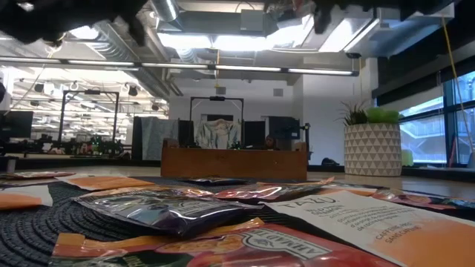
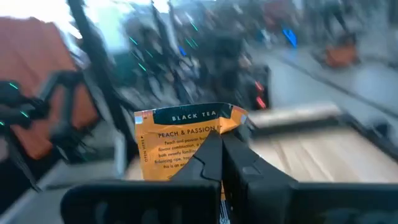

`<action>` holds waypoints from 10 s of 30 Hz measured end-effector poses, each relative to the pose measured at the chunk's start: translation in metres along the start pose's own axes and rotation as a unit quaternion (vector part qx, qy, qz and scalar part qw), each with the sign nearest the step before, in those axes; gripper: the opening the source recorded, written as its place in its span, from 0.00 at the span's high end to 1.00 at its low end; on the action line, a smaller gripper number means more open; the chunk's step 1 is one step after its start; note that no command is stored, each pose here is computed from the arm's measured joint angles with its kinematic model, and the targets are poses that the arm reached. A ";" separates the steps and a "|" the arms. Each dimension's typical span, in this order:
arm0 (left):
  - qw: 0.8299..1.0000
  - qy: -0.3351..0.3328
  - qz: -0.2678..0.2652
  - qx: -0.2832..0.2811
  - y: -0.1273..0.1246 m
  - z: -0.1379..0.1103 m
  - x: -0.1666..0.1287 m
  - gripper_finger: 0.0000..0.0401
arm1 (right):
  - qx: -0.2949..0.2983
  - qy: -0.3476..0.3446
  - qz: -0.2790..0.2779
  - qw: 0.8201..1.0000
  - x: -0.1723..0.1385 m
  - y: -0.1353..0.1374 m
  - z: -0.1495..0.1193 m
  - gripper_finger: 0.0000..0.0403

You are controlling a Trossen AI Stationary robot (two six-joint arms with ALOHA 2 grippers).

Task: Pick & Place Tea
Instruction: Put the orange tea bag into the right of the wooden organizer

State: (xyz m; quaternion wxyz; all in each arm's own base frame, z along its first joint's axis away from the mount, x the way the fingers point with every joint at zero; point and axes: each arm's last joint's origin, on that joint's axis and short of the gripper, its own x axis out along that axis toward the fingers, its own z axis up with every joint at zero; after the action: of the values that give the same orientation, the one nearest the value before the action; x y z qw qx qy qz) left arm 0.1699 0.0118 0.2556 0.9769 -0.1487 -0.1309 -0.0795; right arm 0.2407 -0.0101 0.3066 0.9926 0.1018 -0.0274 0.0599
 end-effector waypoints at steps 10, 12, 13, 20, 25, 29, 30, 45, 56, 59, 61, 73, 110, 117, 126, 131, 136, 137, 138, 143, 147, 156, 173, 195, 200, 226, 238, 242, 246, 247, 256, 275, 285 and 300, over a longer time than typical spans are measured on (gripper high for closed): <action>0.990 0.086 -0.115 0.005 0.017 0.006 0.113 0.99 | -0.031 -0.099 0.131 0.986 0.033 -0.003 0.019 1.00; 0.985 0.093 -0.146 0.009 0.019 0.006 0.133 0.99 | -0.039 -0.096 0.166 0.981 0.043 -0.001 0.025 1.00; 0.983 0.095 -0.157 0.010 0.021 0.006 0.142 0.99 | -0.043 -0.094 0.187 0.977 0.047 0.000 0.029 0.99; 0.970 0.107 -0.217 0.014 0.028 0.003 0.182 0.95 | -0.064 -0.088 0.311 0.944 0.068 0.008 0.057 0.99; 0.967 0.109 -0.232 0.013 0.031 0.002 0.196 0.93 | -0.055 -0.069 0.336 0.938 0.074 0.008 0.059 0.99; 0.967 0.099 -0.234 0.025 0.030 0.007 0.200 0.89 | -0.038 -0.043 0.331 0.942 0.076 0.006 0.052 0.99; 0.967 0.098 -0.234 0.027 0.030 0.007 0.200 0.88 | -0.034 -0.037 0.330 0.943 0.077 0.006 0.051 0.99; 0.964 0.119 -0.231 -0.056 0.027 0.007 0.200 0.62 | -0.009 -0.011 0.326 0.945 0.078 0.005 0.047 0.99; 0.958 0.131 -0.244 -0.068 0.026 0.006 0.200 0.65 | 0.028 0.008 0.325 0.945 0.077 0.005 0.046 0.99; 0.955 0.136 -0.253 -0.071 0.025 0.006 0.200 0.66 | 0.033 0.012 0.335 0.942 0.076 0.006 0.047 0.99; 0.955 0.136 -0.254 -0.071 0.025 0.006 0.200 0.67 | 0.035 0.014 0.335 0.942 0.076 0.005 0.047 0.99; 0.954 0.152 -0.247 -0.078 0.027 0.003 0.199 0.74 | 0.087 0.025 0.320 0.943 0.077 0.005 0.047 0.99; 0.945 0.170 -0.252 -0.120 0.024 0.002 0.199 0.75 | 0.108 0.061 0.315 0.941 0.074 -0.002 0.044 0.99; 0.944 0.170 -0.251 -0.129 0.020 0.002 0.199 0.75 | 0.111 0.086 0.284 0.949 0.067 -0.011 0.044 0.99; 0.977 0.188 -0.102 -0.023 0.017 0.016 0.185 0.75 | 0.046 0.074 0.173 0.981 0.052 -0.006 0.051 0.99; 0.980 0.183 0.049 0.066 0.005 0.025 0.176 0.75 | -0.015 0.043 0.038 0.998 0.040 -0.002 0.062 0.99; 0.972 0.169 0.110 0.121 -0.007 0.023 0.177 0.75 | -0.065 0.027 -0.110 0.991 0.041 0.004 0.060 0.99; 0.969 0.170 0.116 0.135 -0.008 0.021 0.178 0.75 | -0.068 0.025 -0.128 0.989 0.042 0.005 0.059 0.99; 0.966 0.173 0.121 0.147 -0.009 0.019 0.178 0.75 | -0.071 0.023 -0.145 0.987 0.043 0.007 0.058 0.99; 0.958 0.179 0.151 0.167 -0.008 0.013 0.180 0.75 | -0.093 0.026 -0.192 0.977 0.045 0.015 0.054 0.99; 0.951 0.163 0.214 0.153 -0.005 0.015 0.179 0.75 | -0.100 0.026 -0.207 0.973 0.046 0.023 0.052 0.99; 0.955 0.154 0.204 0.149 -0.006 0.017 0.180 0.75 | -0.128 0.026 -0.274 0.953 0.045 0.031 0.050 0.99; 0.950 0.106 0.252 0.152 -0.006 0.024 0.181 0.75 | -0.115 0.032 -0.275 0.954 0.053 0.032 0.042 0.99; 0.943 0.120 0.246 0.189 -0.006 0.024 0.180 0.98 | -0.101 0.034 -0.229 0.968 0.044 0.037 0.048 0.80; 0.919 0.154 0.247 0.267 -0.006 0.024 0.177 0.99 | -0.033 0.021 -0.230 0.972 0.022 0.039 0.061 0.63; 0.571 0.329 0.300 0.690 -0.002 0.031 0.172 0.99 | 0.195 0.004 -0.235 0.952 0.049 0.035 0.035 0.56; 0.511 0.358 0.289 0.726 -0.016 0.027 0.172 0.99 | 0.200 -0.051 -0.262 0.943 0.050 0.031 0.044 0.61; 0.504 0.364 0.293 0.726 -0.016 0.027 0.171 0.99 | 0.214 -0.060 -0.262 0.939 0.050 0.030 0.045 0.61; 0.486 0.371 0.284 0.739 -0.016 0.027 0.171 0.99 | 0.232 -0.061 -0.262 0.935 0.053 0.029 0.041 0.61; 0.480 0.373 0.280 0.743 -0.016 0.027 0.171 0.99 | 0.237 -0.061 -0.264 0.933 0.054 0.029 0.040 0.61; 0.469 0.375 0.268 0.754 -0.016 0.027 0.172 0.99 | 0.261 -0.065 -0.261 0.927 0.063 0.021 0.034 0.61; 0.469 0.375 0.270 0.753 -0.016 0.027 0.172 0.99 | 0.245 -0.056 -0.254 0.934 0.063 0.015 0.035 0.98; 0.480 0.370 0.272 0.748 -0.016 0.027 0.172 0.97 | 0.227 -0.051 -0.253 0.939 0.063 0.016 0.035 0.99; 0.494 0.364 0.271 0.742 -0.020 0.025 0.172 0.89 | 0.224 -0.050 -0.253 0.940 0.063 0.016 0.035 0.98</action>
State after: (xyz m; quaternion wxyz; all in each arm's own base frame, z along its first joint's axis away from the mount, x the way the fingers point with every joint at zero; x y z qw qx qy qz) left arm 0.3240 -0.0191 0.3321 0.6619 0.6449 0.2725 0.2680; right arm 0.2998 0.0052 0.3481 0.9241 0.3277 -0.0358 -0.1934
